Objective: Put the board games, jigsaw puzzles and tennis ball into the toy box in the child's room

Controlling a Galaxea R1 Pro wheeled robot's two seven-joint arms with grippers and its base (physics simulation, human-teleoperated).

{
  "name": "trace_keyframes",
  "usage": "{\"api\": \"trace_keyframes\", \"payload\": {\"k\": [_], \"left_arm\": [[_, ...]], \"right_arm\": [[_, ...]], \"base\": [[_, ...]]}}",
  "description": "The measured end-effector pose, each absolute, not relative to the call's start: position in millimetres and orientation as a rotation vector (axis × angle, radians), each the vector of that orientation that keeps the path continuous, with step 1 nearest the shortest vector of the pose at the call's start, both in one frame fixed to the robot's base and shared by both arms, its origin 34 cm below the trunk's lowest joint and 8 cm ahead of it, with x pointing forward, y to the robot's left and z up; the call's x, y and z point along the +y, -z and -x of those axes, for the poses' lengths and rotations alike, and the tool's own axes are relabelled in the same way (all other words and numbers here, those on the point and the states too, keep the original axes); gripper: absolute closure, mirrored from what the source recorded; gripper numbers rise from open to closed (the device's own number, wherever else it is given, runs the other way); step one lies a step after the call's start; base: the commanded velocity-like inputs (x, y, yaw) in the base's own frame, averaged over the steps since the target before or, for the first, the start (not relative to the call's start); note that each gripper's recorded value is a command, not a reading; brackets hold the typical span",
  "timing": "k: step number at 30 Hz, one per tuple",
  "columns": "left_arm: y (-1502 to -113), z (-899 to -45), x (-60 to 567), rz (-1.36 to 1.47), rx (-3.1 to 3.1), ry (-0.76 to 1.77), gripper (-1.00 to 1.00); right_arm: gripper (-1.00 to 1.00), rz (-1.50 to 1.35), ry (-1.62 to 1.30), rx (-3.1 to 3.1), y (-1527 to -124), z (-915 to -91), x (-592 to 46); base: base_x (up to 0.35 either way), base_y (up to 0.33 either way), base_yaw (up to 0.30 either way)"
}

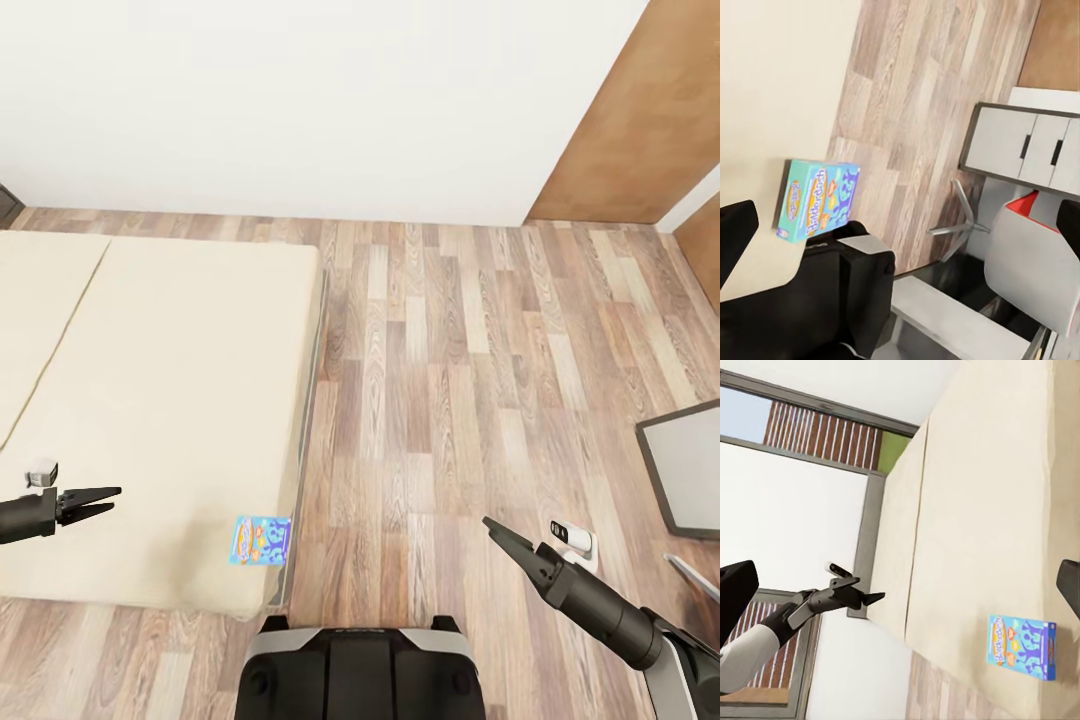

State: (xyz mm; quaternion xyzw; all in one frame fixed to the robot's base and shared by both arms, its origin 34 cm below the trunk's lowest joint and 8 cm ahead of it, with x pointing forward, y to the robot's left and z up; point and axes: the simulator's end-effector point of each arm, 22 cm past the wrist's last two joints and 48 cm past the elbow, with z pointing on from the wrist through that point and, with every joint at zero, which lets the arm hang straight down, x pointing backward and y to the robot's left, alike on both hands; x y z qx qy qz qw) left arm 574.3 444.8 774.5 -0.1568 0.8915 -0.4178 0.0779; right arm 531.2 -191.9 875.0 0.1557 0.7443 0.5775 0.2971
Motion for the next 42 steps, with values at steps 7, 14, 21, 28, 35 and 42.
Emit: {"api": "trace_keyframes", "payload": {"k": [7,14,21,28,35,42], "left_arm": [[-779.7,-576.9,444.6,0.46,2.66,1.251,-1.0],[-784.4,-578.8,443.1,0.448,2.653,1.253,-1.0],[-787.5,-578.8,439.3,0.43,2.657,1.259,-1.0],[-791.3,-579.4,436.9,0.414,2.659,1.262,-1.0],[-795.1,-580.5,433.9,0.4,2.656,1.268,-1.0],[-797.6,-580.5,428.1,0.385,2.656,1.28,-1.0]], "right_arm": [[-1.0,-0.405,-1.534,1.969,-879.8,-532.8,-191.5],[-1.0,-0.394,-1.532,1.959,-885.0,-534.3,-191.6],[-1.0,-0.381,-1.529,1.953,-889.8,-535.1,-193.2],[-1.0,-0.373,-1.526,1.946,-894.2,-536.3,-193.2],[-1.0,-0.364,-1.526,1.936,-899.3,-537.5,-192.9],[-1.0,-0.352,-1.52,1.931,-904.0,-538.6,-194.9]], "base": [[0.0,0.0,0.0],[0.0,0.0,0.0],[0.0,0.0,0.0],[0.0,0.0,0.0],[0.0,0.0,0.0],[0.0,0.0,0.0]]}}
